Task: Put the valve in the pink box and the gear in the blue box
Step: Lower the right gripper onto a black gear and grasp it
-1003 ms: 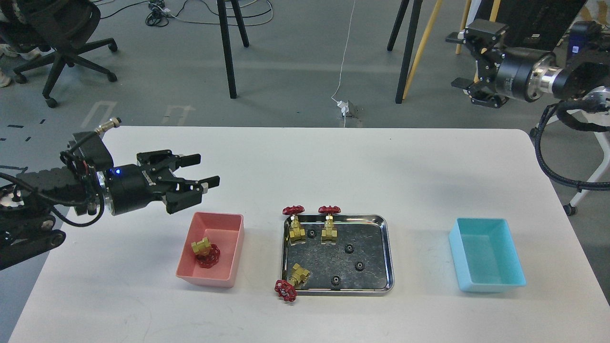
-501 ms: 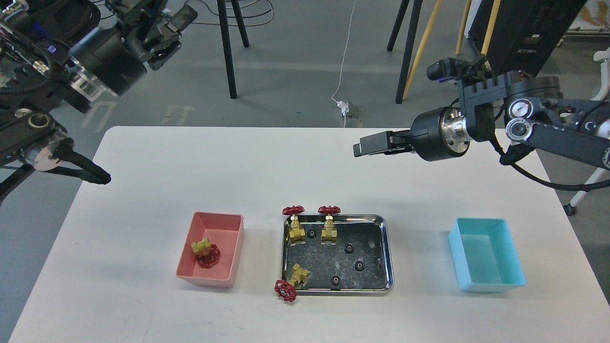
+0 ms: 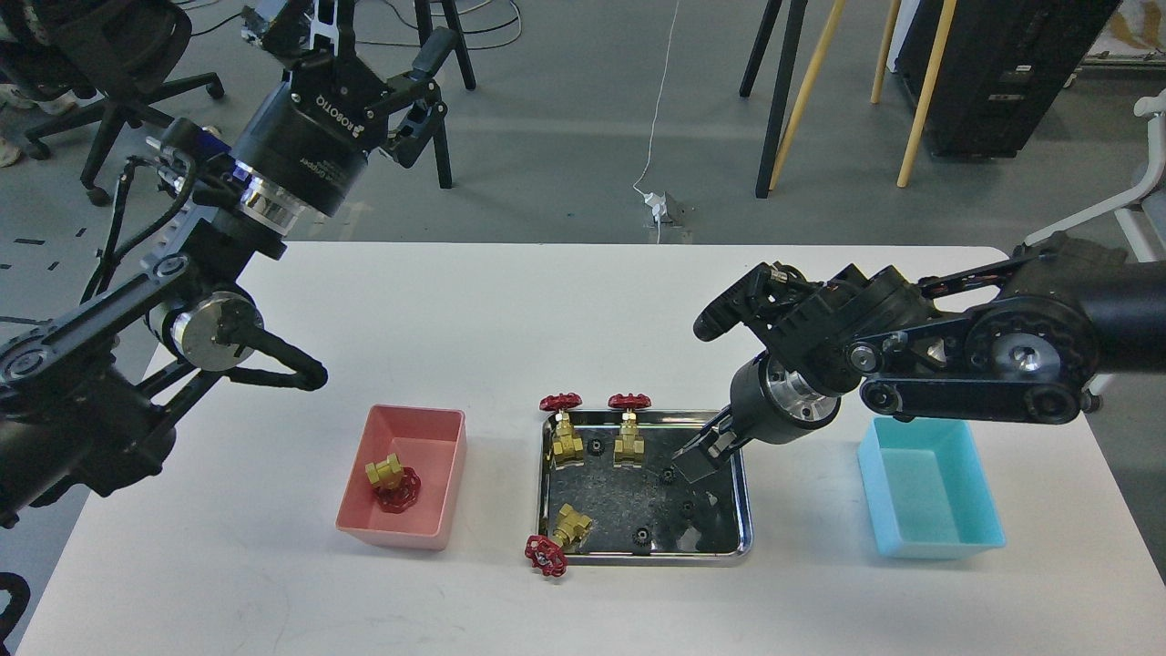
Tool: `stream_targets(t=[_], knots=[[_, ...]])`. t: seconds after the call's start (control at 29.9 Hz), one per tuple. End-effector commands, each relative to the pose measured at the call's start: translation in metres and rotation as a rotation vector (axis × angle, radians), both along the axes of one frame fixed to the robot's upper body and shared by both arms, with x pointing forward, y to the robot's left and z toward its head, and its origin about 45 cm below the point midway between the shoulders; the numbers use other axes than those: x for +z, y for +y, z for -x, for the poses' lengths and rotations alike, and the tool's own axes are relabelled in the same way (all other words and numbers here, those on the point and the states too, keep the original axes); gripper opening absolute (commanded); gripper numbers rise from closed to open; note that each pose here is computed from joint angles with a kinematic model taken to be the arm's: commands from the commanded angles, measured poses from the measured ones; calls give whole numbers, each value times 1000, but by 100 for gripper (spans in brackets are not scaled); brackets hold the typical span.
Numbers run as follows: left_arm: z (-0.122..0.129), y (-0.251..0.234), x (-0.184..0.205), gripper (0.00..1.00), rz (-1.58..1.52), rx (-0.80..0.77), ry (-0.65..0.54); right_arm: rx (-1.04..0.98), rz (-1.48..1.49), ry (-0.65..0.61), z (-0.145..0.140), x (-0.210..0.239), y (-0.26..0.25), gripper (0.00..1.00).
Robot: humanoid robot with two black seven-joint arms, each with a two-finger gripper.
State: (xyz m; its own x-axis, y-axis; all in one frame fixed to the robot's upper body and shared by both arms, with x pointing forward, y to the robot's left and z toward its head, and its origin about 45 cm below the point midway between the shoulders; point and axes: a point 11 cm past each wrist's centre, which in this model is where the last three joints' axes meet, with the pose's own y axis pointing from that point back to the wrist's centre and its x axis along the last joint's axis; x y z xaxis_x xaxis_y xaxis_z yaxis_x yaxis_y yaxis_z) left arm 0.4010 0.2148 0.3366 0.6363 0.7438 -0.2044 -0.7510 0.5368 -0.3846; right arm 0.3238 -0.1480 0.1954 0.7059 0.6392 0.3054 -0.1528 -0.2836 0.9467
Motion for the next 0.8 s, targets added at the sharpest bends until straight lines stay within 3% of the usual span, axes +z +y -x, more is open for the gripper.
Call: stream_targets(t=[0.0, 0.77], knots=[[1, -4, -2, 84, 10, -7, 5, 34, 40, 46, 14, -22, 2, 65], [7, -5, -23, 85, 27, -5, 54, 53, 110, 55, 19, -69, 22, 63]])
